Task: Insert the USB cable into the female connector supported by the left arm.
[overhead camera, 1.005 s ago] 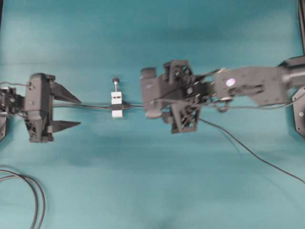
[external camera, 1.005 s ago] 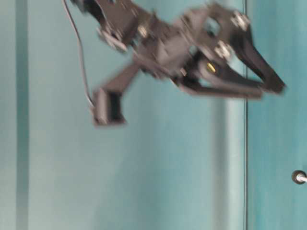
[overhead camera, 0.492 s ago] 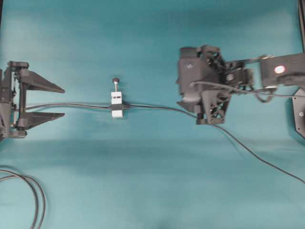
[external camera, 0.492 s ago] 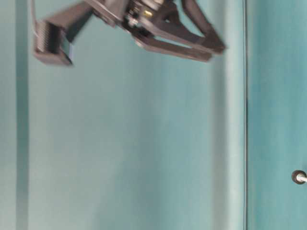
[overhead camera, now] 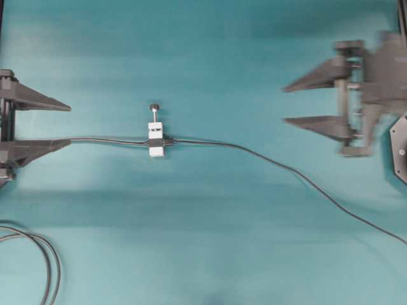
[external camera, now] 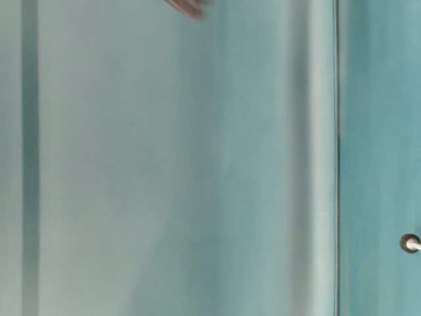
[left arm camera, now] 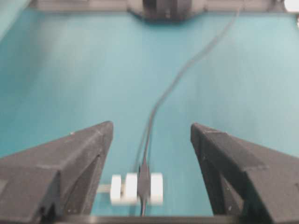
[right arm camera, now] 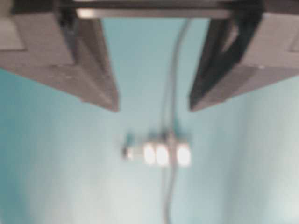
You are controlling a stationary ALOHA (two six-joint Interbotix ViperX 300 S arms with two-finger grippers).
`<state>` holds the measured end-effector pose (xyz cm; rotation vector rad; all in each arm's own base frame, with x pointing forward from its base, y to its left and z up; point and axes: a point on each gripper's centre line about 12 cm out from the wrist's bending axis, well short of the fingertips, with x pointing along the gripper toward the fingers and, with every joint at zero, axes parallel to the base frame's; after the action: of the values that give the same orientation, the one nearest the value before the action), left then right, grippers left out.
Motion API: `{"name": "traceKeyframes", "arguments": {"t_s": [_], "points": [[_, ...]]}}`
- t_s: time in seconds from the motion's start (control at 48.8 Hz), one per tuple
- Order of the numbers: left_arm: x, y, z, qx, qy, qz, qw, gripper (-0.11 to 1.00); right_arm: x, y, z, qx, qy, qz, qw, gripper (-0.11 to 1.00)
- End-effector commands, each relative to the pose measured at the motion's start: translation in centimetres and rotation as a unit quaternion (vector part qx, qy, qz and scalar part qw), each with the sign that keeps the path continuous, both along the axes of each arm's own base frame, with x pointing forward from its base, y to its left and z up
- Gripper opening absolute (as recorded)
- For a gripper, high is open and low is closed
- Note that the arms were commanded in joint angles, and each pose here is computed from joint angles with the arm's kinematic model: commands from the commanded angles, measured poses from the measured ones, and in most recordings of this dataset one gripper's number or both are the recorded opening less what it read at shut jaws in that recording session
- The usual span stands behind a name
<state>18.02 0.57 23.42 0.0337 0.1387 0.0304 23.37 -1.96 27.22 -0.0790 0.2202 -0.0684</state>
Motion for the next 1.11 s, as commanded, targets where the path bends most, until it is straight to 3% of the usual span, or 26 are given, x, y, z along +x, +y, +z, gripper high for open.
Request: {"name": "traceKeyframes", "arguments": {"t_s": [0.0, 0.308, 0.533, 0.697, 1.087], "points": [[0.0, 0.0, 0.9, -0.003, -0.036, 0.001, 0.9993, 0.82, -2.1, 0.3, 0.8, 0.006, -0.056, 0.004, 0.9984, 0.64], [-0.5, 0.1, 1.7, 0.002, -0.121, 0.003, 0.9927, 0.82, -7.1, 0.9, 0.0, 0.062, -0.132, 0.002, 0.9893, 0.65], [-1.4, 0.1, 0.1, 0.001, -0.115, 0.004, 0.9934, 0.82, -8.1, 0.8, -4.4, 0.067, -0.064, -0.009, 0.9956, 0.65], [-1.7, 0.1, -0.3, 0.003, -0.109, 0.005, 0.9941, 0.82, -8.1, 0.7, -4.8, 0.067, -0.053, -0.012, 0.9963, 0.65], [-1.6, 0.1, -2.0, 0.001, -0.034, 0.003, 0.9994, 0.82, -8.5, 0.7, -7.0, 0.062, -0.023, -0.014, 0.9977, 0.65]]}}
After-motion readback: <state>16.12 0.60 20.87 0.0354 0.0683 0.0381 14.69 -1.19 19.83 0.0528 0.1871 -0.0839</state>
